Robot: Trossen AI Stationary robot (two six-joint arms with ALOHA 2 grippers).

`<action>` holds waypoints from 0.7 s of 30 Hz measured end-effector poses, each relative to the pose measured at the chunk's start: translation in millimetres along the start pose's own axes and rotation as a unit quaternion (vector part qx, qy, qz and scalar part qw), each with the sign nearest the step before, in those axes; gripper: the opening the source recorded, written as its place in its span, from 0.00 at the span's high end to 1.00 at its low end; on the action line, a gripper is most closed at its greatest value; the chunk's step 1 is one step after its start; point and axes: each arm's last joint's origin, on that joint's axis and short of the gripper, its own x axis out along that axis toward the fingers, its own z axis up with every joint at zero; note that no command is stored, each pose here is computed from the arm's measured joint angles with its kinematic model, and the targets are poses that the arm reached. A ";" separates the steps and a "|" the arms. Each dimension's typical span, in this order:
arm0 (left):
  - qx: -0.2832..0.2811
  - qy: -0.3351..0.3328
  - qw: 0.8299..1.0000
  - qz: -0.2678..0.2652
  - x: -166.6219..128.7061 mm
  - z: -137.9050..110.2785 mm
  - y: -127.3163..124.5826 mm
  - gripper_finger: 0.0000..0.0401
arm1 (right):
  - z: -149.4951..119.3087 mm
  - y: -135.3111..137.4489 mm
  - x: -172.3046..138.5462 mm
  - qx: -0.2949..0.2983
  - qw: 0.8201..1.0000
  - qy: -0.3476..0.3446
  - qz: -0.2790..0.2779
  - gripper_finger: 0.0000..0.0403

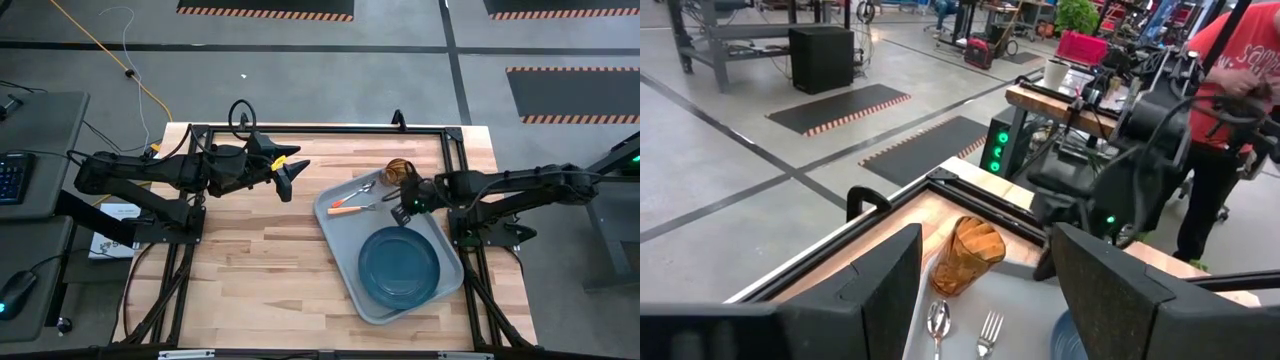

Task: Pick and place plate/cup/fork/spoon on tray
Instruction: Adjust the brown glass on the gray serving tray

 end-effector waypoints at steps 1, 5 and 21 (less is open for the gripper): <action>0.000 0.000 1.000 0.000 0.0 0.0 0.0 0.47 | -2.2 -2.4 4.2 0.012 1.000 -0.008 -0.013 1.00; -0.002 -0.004 1.000 -0.001 0.0 0.9 -0.3 0.47 | -3.5 -8.4 12.1 0.044 0.997 -0.050 -0.050 1.00; -0.004 -0.007 1.000 -0.002 0.0 1.6 -0.5 0.47 | 13.2 -17.0 14.6 0.081 0.988 -0.107 -0.072 1.00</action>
